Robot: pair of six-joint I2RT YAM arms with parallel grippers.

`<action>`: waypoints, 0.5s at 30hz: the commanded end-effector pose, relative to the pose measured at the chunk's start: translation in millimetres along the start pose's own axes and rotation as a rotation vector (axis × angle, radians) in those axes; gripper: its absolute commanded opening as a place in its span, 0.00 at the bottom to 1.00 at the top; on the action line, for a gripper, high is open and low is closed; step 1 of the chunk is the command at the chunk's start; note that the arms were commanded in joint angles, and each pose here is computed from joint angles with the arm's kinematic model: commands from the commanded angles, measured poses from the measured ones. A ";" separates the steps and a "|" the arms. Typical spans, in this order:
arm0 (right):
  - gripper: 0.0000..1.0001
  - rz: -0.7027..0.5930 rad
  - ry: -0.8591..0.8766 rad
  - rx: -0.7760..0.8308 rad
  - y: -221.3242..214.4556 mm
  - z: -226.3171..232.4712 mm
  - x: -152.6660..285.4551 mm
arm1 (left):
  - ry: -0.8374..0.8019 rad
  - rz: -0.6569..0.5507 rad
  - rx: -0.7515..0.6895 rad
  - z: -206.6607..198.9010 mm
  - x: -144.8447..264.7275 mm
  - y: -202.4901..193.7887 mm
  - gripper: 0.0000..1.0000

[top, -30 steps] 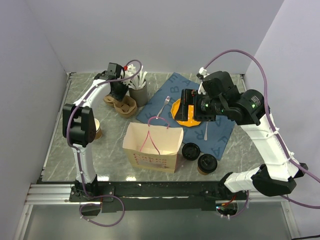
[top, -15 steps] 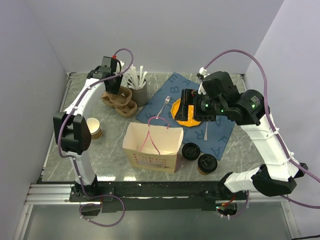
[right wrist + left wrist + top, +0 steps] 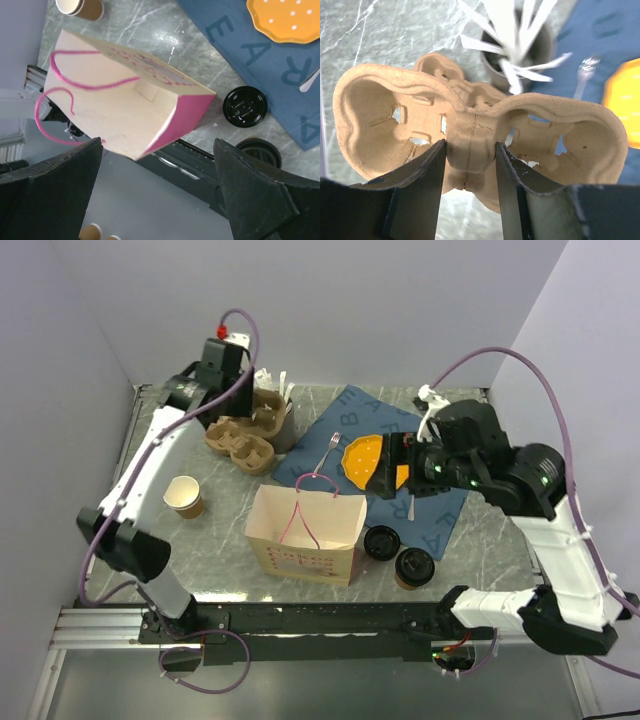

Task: Pack the takeout coffee

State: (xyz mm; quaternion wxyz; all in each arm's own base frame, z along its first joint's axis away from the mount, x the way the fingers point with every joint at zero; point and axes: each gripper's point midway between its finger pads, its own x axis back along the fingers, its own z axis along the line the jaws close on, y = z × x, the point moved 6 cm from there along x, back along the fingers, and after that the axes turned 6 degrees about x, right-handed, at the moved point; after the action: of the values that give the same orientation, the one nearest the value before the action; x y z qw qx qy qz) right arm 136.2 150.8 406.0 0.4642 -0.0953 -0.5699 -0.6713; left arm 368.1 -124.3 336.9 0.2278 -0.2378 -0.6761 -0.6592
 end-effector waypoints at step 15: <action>0.94 -0.234 0.557 0.389 -1.6 78.3 30.9 | -0.512 0.124 0.394 -19.9 182.5 -18.3 0.45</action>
State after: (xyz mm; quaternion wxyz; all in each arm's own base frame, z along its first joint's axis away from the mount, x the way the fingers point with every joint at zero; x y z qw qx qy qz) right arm 78.6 172.3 424.0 0.5613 0.1519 -0.5335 -0.6142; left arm 248.8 -126.4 426.0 0.1541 -0.3184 -0.7882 -0.5036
